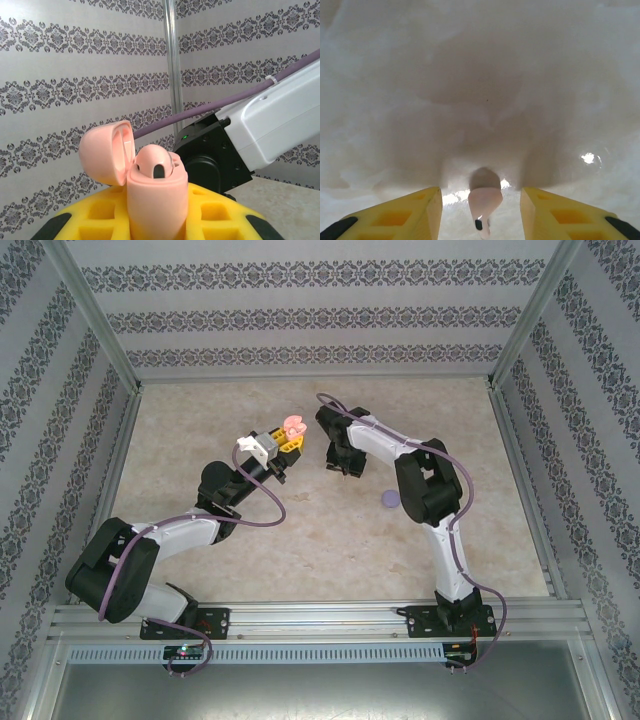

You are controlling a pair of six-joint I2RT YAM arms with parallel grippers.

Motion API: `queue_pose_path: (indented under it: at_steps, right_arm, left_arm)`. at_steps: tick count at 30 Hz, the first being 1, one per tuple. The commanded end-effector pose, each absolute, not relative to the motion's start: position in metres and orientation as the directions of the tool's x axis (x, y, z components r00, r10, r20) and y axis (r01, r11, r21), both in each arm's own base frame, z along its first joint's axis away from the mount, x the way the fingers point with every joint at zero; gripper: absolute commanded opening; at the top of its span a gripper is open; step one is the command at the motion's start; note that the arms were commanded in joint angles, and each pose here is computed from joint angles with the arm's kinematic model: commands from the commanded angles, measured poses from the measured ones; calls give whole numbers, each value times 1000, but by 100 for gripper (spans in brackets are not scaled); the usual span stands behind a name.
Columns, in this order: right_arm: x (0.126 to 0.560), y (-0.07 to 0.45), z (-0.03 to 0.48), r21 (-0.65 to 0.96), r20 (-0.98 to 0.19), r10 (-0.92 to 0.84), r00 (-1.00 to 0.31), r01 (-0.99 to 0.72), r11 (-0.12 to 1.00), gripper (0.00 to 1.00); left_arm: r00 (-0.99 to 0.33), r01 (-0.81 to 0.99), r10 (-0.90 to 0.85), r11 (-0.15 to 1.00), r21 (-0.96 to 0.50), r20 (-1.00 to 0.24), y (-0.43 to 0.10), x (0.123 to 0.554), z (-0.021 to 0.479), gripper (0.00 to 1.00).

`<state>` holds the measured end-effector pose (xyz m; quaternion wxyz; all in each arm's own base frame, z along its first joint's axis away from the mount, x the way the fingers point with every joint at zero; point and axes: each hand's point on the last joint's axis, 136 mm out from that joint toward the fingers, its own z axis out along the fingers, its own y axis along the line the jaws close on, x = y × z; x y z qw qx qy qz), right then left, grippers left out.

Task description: Insert the wireless bluetooth earbuds into the charging case

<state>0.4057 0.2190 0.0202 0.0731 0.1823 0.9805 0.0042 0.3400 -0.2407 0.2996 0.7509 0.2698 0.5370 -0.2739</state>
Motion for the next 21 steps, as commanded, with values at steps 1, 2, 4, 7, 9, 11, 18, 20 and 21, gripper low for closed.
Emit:
queue_pose_path:
  at_steps: [1,2,4,7,9,11,18,20,21]
  right_arm:
    - [404,219,17,22,-128,378,-917,378,926,45]
    - [404,219,16,21,-126,378,-917,379,925,44]
    - [403,219,15,19,-126,377,-917,378,926,43]
    - [404,219,13,19,-124,378,-917,379,925,42]
    - [403,219,12,18,-120,378,-918,379,925,41]
    - [403,220,11,19,-120,377,-918,378,926,40]
    - [399,222,8,14,-114,375,-920,376,926,38]
    - [398,222,5,14,-108,378,-920,378,926,36]
    - [398,222,4,14,-107,378,-920,379,925,36]
  left_arm:
    - [335,690,-159,713,127,-929,-236,340,320,0]
    - [337,690,-160,713,128,-928,-235,340,320,0]
    - [335,690,-159,713,127,-929,-236,341,320,0]
    - [332,689,-157,714,126,-930,-235,341,318,0]
    - [332,688,-157,715,125,-930,-235,342,318,0]
    - [331,690,-158,713,124,-930,-236,342,318,0]
    - [330,691,-162,712,121,-930,-236,342,317,0]
    - [328,691,-162,713,120,-931,-236,343,317,0]
    - [327,692,-162,712,119,-931,-236,343,317,0]
